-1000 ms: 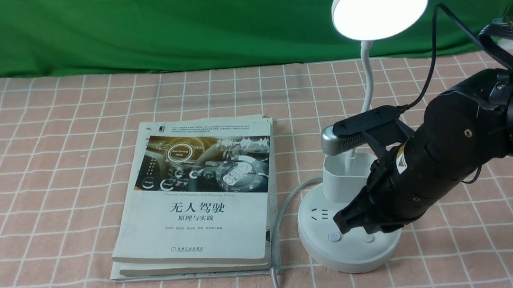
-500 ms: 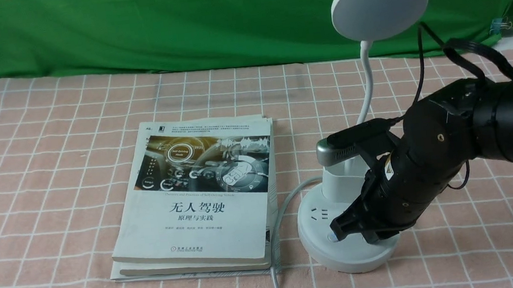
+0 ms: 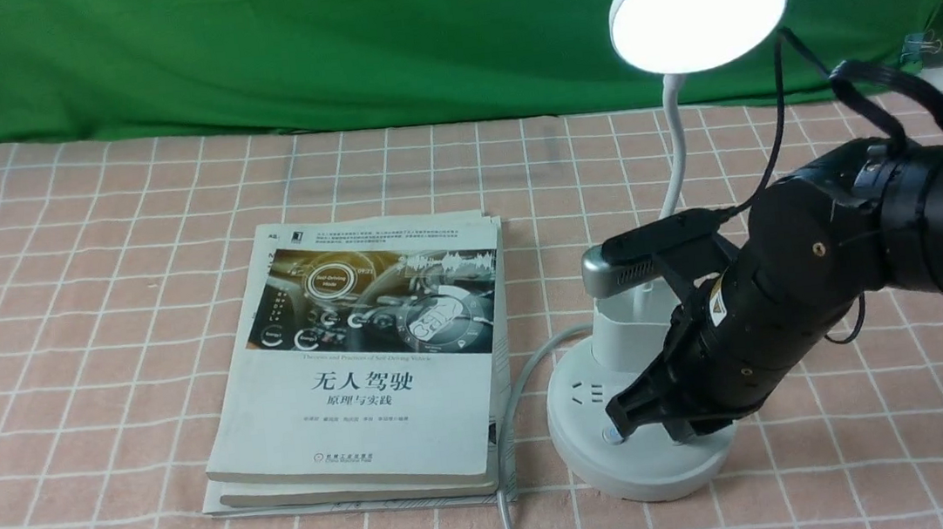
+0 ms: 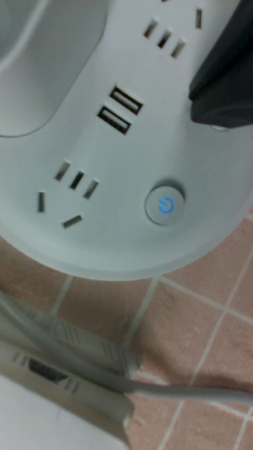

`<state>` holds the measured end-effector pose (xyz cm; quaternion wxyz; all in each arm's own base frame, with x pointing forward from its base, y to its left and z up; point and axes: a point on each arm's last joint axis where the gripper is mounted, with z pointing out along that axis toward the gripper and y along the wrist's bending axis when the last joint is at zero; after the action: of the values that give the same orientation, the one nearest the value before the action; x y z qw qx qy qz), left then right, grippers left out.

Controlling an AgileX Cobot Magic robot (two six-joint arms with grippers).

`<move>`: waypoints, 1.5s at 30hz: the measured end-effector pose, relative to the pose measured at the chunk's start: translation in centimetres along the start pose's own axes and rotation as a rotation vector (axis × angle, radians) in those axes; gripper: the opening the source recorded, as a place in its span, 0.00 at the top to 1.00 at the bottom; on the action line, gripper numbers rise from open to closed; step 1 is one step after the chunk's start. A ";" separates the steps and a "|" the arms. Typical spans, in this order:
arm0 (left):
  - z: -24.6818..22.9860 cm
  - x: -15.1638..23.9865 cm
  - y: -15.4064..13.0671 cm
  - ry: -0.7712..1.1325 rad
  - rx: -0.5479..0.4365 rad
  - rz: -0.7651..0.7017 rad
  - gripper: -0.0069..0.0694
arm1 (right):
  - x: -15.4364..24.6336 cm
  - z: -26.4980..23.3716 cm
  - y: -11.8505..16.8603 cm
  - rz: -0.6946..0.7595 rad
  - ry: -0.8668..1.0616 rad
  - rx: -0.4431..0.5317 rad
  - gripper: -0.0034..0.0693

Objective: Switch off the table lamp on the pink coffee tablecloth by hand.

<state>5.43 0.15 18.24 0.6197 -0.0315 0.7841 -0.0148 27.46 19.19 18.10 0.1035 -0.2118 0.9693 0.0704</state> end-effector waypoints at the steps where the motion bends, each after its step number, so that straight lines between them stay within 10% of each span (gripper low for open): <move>1: 0.0 0.0 0.0 0.000 0.000 0.000 0.90 | 0.0 0.0 0.0 -0.001 -0.002 0.000 0.89; 45: 0.0 0.0 0.0 0.000 0.000 0.000 0.90 | 3.0 -5.8 -0.1 -0.025 -0.105 -0.020 0.89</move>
<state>5.43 0.15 18.24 0.6197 -0.0315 0.7841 -0.0148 23.82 16.84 22.99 0.1528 -0.2210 0.9590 0.0900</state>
